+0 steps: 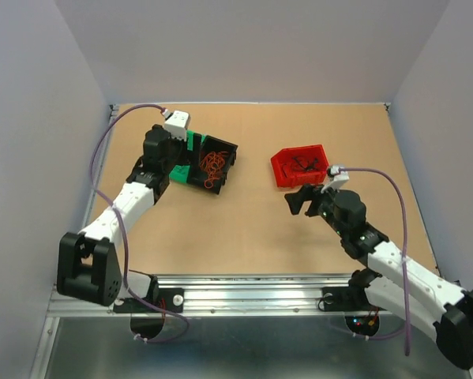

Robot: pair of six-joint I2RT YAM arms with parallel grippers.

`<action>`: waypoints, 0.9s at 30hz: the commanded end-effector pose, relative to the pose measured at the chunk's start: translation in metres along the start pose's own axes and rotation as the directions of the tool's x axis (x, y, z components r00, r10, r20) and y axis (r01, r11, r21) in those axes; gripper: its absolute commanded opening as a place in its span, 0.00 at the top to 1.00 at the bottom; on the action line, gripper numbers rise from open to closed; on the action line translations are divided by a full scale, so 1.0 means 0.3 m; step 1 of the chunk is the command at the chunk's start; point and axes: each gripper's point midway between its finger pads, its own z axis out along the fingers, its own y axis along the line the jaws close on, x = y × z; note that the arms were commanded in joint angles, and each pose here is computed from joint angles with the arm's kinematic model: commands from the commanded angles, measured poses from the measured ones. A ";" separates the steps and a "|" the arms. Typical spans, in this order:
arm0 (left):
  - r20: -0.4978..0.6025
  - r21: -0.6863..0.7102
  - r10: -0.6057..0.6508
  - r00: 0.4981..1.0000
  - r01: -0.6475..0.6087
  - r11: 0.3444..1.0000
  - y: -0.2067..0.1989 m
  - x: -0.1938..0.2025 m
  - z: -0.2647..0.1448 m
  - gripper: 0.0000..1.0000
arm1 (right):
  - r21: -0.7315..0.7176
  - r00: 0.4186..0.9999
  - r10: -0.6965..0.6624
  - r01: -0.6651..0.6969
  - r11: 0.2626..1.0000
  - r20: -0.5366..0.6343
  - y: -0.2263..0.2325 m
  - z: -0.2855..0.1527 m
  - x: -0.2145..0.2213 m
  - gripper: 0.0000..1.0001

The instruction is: Untangle the cables

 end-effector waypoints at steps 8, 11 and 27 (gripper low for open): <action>0.305 0.138 0.227 0.925 -0.279 0.950 -0.092 -0.034 -0.400 0.05 | -0.056 0.967 0.098 -0.087 0.995 0.236 -0.046 -0.201 -0.021 0.06; 0.337 0.116 0.263 0.904 -0.317 0.941 -0.089 0.011 -0.451 0.06 | -0.070 0.951 0.123 -0.107 0.992 0.285 -0.055 -0.228 -0.029 0.06; 0.509 0.019 0.334 0.793 -0.398 0.917 -0.090 0.050 -0.606 0.05 | -0.083 0.957 0.129 -0.111 0.990 0.260 -0.052 -0.224 -0.002 0.07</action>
